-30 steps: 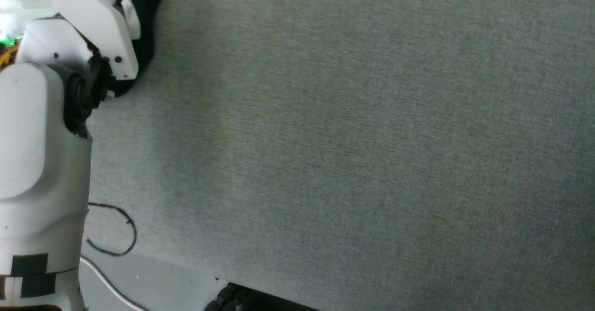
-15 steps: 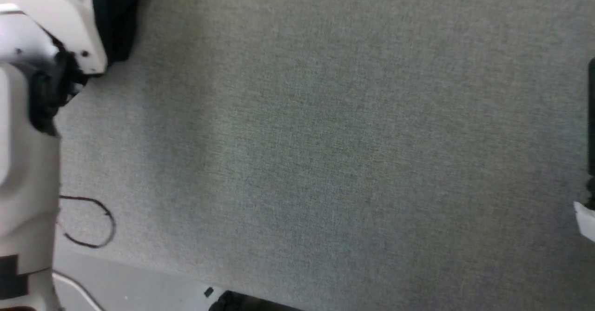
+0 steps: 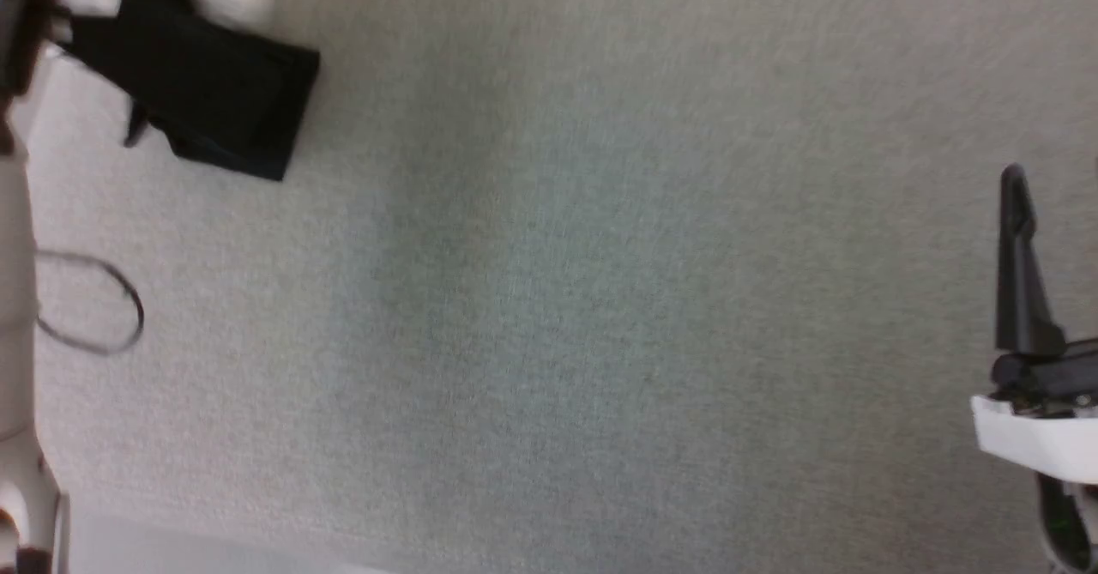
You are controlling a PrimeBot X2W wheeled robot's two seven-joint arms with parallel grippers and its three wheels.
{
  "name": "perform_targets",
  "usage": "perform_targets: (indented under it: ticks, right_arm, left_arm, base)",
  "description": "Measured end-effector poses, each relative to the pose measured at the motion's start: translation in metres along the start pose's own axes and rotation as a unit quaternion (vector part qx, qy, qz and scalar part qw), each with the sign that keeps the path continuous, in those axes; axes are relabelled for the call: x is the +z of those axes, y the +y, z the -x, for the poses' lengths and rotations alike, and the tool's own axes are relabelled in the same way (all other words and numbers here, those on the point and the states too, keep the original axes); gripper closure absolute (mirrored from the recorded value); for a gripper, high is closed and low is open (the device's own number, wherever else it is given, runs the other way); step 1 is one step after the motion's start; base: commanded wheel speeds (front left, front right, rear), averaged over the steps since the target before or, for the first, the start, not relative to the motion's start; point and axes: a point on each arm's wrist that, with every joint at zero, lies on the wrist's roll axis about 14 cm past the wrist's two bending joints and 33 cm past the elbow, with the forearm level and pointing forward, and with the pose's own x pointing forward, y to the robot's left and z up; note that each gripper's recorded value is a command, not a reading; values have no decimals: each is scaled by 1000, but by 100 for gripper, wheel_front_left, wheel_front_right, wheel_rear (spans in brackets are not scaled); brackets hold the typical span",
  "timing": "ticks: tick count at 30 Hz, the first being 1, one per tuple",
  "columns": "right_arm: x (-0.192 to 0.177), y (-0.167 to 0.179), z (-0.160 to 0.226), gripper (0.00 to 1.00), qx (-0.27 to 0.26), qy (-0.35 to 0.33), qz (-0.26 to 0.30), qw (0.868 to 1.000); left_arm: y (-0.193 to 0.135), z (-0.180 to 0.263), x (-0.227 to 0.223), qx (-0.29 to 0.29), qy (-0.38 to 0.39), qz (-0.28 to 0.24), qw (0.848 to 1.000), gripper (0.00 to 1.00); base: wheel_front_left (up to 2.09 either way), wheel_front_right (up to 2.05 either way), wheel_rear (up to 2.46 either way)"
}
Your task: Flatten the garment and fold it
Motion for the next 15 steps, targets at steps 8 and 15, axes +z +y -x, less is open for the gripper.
perform_targets:
  ticks: [8, 15]
  right_arm:
    - [46, 5, 21, 0, -29, -40, 8, 999]
    - [80, -5, 45, 0, -64, -69, 27, 995]
  left_arm:
    - [-22, 49, 137, -64, -170, 23, 983, 100]
    - [-66, 106, 234, -146, -282, 59, 946, 100]
  base:
    - [0, 0, 0]
    - [0, 0, 0]
